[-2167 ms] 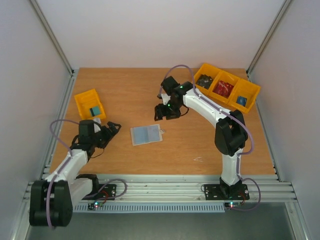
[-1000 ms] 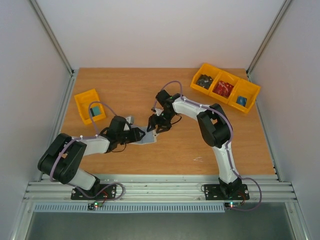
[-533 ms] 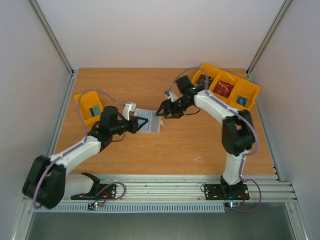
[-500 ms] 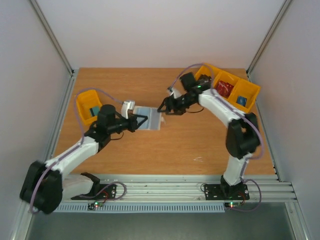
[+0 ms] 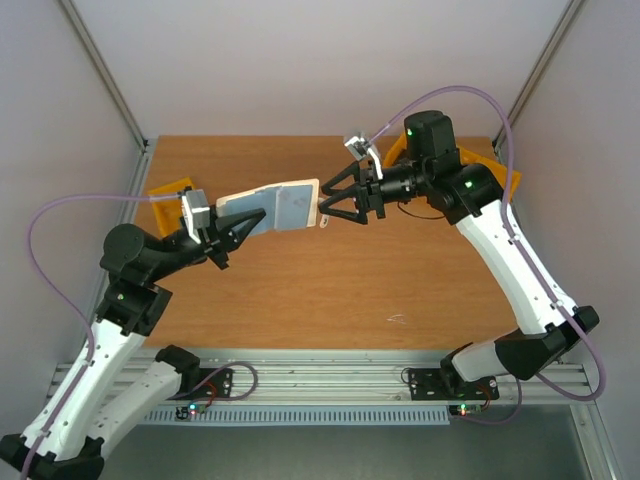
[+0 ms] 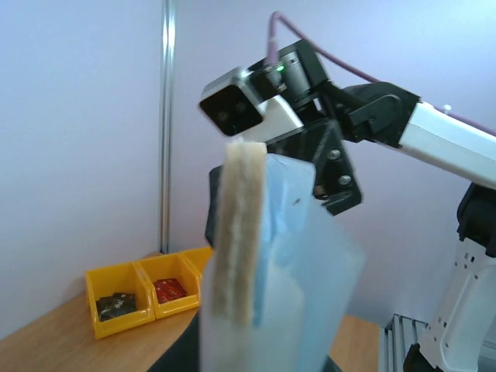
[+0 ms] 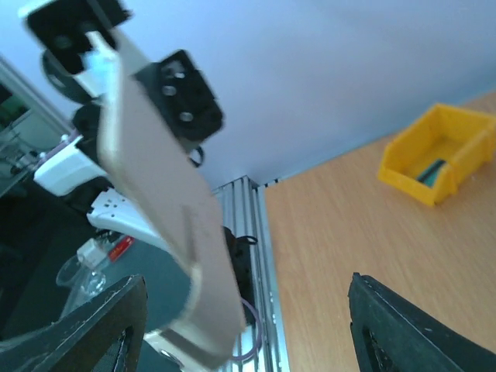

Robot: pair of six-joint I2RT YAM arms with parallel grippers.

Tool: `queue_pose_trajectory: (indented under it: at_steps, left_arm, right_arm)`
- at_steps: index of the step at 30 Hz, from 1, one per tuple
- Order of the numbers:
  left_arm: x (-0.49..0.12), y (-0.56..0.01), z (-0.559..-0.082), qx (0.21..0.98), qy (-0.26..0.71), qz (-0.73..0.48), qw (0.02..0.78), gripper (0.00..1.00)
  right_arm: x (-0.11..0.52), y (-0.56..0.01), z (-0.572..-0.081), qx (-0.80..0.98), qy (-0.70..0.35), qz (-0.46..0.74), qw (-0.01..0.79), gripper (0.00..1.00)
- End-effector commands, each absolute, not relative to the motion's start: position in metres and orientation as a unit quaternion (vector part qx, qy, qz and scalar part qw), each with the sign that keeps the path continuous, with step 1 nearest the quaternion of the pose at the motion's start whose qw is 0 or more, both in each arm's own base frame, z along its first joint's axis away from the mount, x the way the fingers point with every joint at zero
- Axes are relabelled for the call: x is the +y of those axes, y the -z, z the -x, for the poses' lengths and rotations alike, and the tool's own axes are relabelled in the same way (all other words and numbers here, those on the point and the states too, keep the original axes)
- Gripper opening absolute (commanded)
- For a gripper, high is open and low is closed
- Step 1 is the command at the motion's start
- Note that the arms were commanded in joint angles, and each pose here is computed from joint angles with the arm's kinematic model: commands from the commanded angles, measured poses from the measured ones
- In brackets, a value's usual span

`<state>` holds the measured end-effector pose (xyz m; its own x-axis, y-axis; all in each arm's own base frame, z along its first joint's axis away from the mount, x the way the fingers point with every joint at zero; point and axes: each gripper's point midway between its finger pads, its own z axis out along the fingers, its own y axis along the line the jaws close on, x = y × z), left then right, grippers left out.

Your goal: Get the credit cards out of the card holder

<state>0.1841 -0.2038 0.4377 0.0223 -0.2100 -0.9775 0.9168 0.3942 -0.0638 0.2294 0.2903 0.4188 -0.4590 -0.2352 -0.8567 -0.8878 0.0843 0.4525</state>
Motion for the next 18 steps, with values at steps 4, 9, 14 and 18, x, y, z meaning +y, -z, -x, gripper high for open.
queue_pose_trajectory:
  at_steps: [4, 9, 14, 18]
  left_arm:
    - [-0.192, -0.454, -0.188, 0.547, 0.453, -0.284, 0.644, 0.00]
    - [-0.193, -0.458, -0.185, 0.541, 0.460, -0.284, 0.644, 0.00]
    - [-0.192, -0.456, -0.180, 0.537, 0.463, -0.290, 0.643, 0.00]
    - [-0.193, -0.456, -0.178, 0.534, 0.463, -0.294, 0.643, 0.00]
  right_arm:
    - [0.314, -0.434, -0.218, 0.632, -0.512, 0.467, 0.346, 0.63]
    - [0.318, -0.437, -0.226, 0.639, -0.512, 0.453, 0.353, 0.34]
    - [0.317, -0.435, -0.226, 0.644, -0.504, 0.452, 0.356, 0.14]
    - [0.328, -0.433, -0.213, 0.634, -0.502, 0.476, 0.345, 0.14]
